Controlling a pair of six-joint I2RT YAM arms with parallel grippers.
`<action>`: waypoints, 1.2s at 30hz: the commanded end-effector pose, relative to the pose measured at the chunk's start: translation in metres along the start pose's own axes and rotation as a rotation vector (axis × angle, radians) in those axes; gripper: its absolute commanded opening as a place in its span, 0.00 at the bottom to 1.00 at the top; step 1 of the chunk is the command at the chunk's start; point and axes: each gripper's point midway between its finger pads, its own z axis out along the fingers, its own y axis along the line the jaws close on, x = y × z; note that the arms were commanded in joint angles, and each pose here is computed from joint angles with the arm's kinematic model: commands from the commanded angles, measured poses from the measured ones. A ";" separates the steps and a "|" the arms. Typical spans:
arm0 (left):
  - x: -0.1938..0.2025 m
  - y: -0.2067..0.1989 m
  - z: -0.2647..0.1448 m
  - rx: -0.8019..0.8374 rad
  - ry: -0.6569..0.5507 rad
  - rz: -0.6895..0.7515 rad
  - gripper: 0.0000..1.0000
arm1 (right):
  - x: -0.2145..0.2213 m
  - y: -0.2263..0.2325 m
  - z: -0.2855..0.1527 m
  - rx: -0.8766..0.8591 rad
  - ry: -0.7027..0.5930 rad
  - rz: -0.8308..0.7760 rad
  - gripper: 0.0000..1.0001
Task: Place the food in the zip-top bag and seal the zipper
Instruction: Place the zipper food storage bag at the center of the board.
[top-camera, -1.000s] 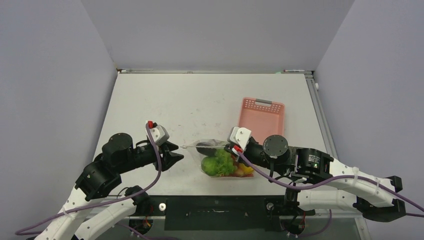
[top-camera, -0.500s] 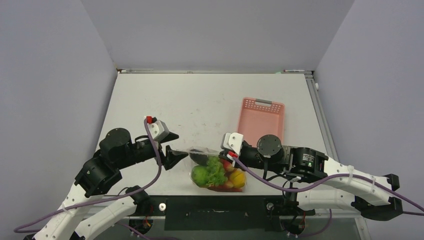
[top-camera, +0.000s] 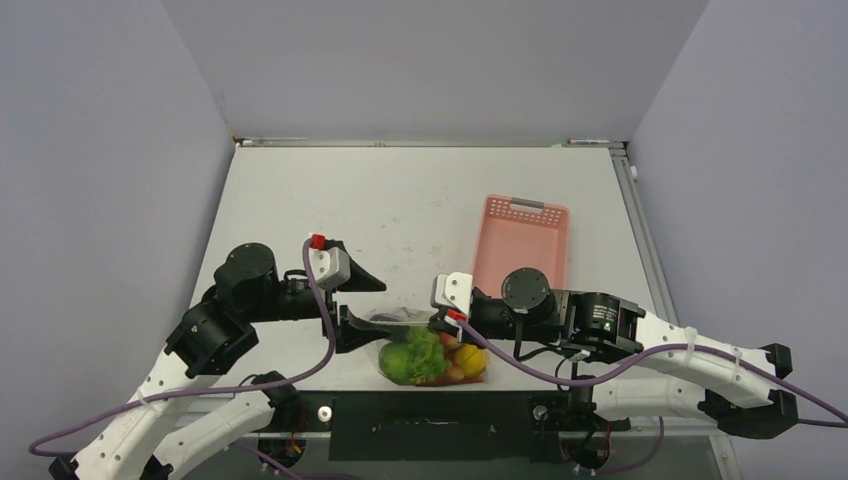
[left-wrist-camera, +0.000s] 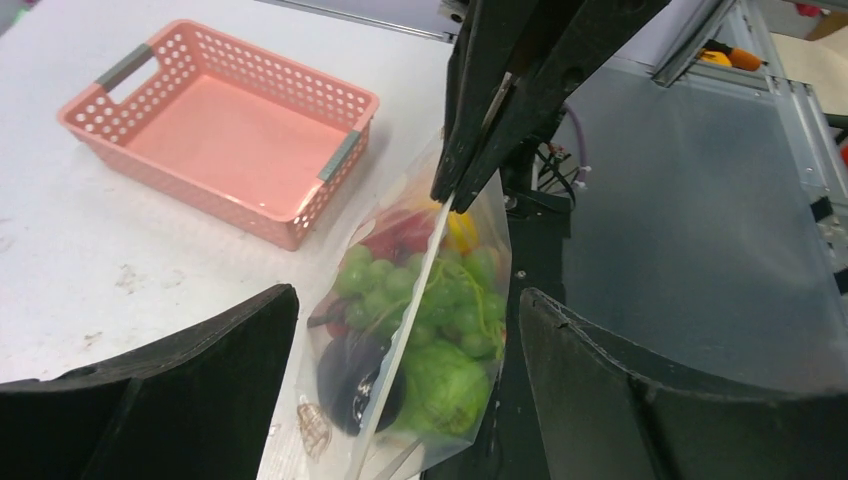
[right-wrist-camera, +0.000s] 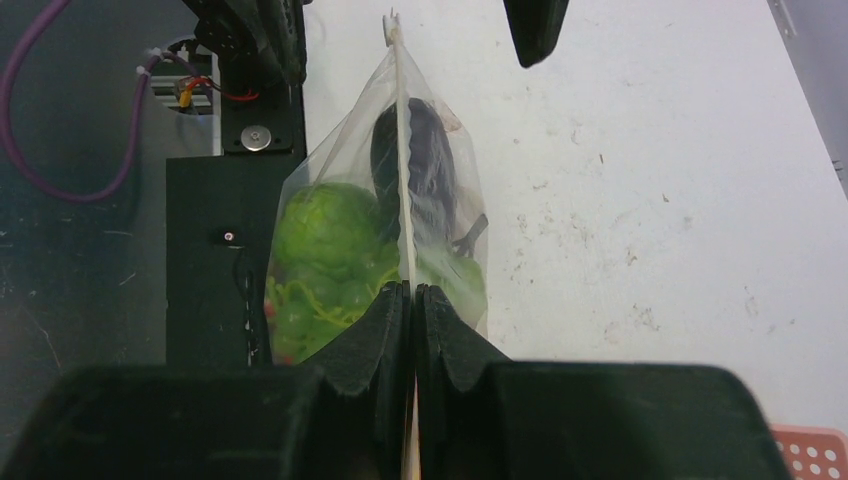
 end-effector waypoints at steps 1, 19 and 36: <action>-0.017 -0.017 0.004 0.120 -0.036 0.031 0.78 | -0.060 -0.007 -0.008 0.004 -0.197 -0.020 0.05; 0.012 -0.009 0.025 0.171 0.027 -0.024 0.71 | -0.082 -0.016 0.003 0.033 -0.252 -0.029 0.05; 0.032 -0.005 0.038 0.204 0.106 -0.040 0.25 | -0.088 -0.018 0.005 0.042 -0.265 -0.046 0.05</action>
